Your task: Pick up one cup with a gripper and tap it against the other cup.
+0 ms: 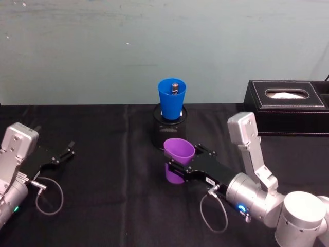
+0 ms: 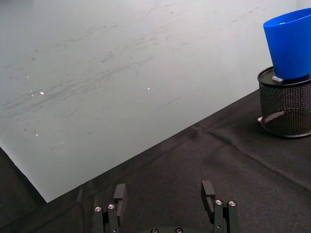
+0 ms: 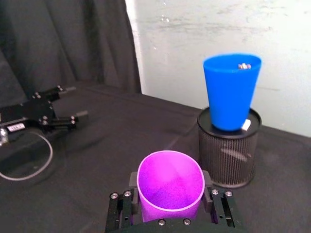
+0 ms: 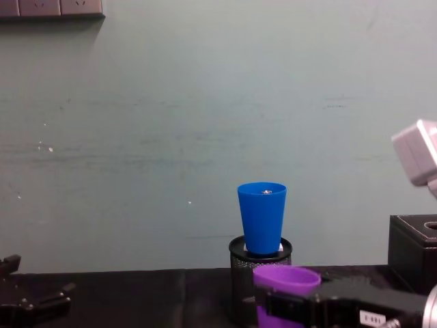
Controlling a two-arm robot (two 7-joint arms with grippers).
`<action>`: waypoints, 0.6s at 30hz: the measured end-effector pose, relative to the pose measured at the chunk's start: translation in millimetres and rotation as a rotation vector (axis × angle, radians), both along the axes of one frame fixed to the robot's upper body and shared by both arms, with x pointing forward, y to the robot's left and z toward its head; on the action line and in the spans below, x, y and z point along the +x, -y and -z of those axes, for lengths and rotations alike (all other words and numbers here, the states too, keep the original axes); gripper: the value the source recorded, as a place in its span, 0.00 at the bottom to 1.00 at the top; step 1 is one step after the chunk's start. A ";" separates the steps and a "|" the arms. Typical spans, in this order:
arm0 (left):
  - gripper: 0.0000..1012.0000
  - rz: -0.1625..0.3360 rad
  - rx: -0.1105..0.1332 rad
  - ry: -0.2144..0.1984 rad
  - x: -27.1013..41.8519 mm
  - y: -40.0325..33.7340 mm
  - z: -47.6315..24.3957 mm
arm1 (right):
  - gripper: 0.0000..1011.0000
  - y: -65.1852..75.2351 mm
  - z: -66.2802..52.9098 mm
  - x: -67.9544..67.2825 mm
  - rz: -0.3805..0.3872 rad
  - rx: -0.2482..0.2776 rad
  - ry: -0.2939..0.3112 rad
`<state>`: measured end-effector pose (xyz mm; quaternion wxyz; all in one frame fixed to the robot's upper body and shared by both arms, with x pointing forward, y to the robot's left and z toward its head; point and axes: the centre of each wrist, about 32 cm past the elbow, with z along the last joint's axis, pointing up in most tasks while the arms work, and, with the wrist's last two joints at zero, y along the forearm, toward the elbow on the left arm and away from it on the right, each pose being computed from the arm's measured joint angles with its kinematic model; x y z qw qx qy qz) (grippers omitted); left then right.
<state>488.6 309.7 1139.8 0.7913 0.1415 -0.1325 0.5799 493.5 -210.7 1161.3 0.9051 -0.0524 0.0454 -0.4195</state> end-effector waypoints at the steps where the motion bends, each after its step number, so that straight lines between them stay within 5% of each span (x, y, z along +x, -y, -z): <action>1: 0.99 0.000 0.000 0.000 0.0 0.0 0.0 | 0.72 0.0 2.2 -0.4 0.003 -0.001 -0.001; 10: 0.99 0.000 0.000 0.000 0.0 0.0 0.0 | 0.72 -0.2 23.0 -2.0 0.023 -0.019 -0.008; 18: 0.99 0.000 0.000 0.000 0.0 0.0 0.0 | 0.72 0.2 30.3 -1.2 0.031 -0.032 -0.001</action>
